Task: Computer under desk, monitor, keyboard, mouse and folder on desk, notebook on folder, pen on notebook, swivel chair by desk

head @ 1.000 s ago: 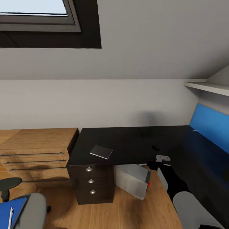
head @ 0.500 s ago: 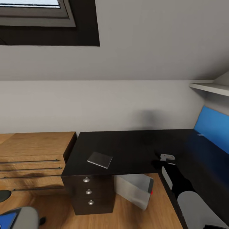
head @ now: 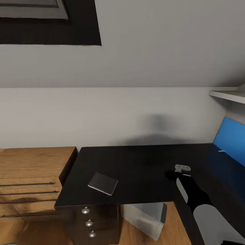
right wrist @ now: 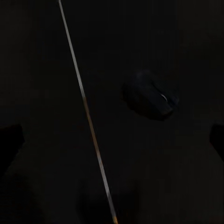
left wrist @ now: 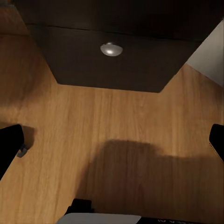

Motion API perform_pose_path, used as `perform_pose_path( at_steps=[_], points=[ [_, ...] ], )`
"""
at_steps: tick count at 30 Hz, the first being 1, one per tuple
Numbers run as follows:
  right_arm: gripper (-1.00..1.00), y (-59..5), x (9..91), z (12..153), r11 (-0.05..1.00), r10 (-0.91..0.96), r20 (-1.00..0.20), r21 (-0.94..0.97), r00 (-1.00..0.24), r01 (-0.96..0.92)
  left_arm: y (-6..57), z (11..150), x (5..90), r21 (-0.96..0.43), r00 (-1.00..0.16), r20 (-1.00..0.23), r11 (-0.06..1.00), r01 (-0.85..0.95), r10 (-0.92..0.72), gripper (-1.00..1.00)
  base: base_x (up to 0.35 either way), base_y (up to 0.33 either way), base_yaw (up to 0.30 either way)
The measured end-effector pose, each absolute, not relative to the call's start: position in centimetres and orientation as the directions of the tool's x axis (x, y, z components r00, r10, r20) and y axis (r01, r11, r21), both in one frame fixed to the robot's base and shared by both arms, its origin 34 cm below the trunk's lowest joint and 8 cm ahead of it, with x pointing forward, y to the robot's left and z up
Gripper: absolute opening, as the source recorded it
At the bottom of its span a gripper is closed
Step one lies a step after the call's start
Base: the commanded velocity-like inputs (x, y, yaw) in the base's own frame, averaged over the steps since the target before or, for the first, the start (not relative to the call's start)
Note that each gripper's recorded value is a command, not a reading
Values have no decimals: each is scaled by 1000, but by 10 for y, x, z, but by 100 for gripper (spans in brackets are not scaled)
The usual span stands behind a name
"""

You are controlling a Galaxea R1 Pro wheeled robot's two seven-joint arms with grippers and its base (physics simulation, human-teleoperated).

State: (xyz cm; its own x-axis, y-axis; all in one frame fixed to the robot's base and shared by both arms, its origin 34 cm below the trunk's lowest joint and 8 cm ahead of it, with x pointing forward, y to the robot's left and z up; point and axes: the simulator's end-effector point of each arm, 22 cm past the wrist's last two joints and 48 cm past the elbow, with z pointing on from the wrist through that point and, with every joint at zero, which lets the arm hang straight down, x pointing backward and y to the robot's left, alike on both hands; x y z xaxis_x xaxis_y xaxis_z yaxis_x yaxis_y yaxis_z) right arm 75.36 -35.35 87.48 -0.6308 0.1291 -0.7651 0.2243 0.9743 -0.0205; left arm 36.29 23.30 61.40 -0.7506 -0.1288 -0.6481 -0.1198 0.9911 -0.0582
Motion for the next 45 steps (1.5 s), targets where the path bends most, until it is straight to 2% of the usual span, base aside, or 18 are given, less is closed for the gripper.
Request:
perform_pose_path(
  at_steps=[20, 45],
  points=[
    [100, -355, 754, 875, 973, 132, -766, -20, -630, 228, 233, 614, 363, -59, -751, -648, 991, -119, -129, 100, 158, -91, 0],
    [100, -362, 743, 857, 972, 130, -737, -39, -664, 233, 233, 614, 363, -58, -751, -648, 991, -120, -129, 100, 71, -25, 0]
  ],
)
